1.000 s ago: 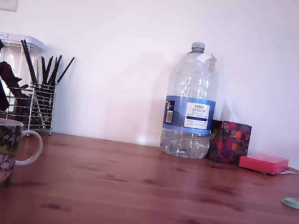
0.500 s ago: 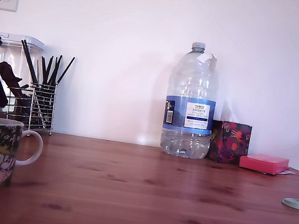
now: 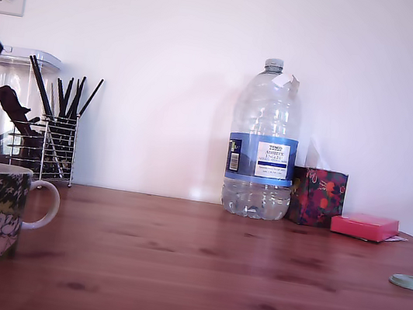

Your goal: Pick up the coffee capsules from the table one by one and drop them inside the nearest coffee cup

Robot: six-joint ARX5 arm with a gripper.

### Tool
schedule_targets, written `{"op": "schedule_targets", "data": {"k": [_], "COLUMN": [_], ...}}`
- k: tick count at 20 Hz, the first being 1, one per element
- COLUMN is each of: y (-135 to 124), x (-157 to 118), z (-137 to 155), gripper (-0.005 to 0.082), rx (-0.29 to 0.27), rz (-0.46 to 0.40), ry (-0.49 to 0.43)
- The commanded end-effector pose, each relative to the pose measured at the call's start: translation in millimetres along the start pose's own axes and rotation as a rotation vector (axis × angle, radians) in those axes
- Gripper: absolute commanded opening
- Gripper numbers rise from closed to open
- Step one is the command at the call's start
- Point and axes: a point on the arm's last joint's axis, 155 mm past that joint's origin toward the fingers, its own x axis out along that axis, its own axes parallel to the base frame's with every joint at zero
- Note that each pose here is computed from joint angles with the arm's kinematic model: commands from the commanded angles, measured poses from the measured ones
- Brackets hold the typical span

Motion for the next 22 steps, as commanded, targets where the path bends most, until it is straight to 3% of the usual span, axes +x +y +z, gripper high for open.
{"op": "schedule_targets", "data": {"k": [1, 13, 19, 22], "y": [2, 14, 14, 14], "x": [-2, -23, -24, -26], "z": [1, -35, -64, -63], "gripper": [-0.0021, -0.0021, -0.0021, -0.0021], "rx": [-0.003, -0.097, -0.135, -0.133], "rz": [0.0, 0.003, 0.004, 0.003], "ry": [-0.03, -0.171, -0.139, -0.144]}}
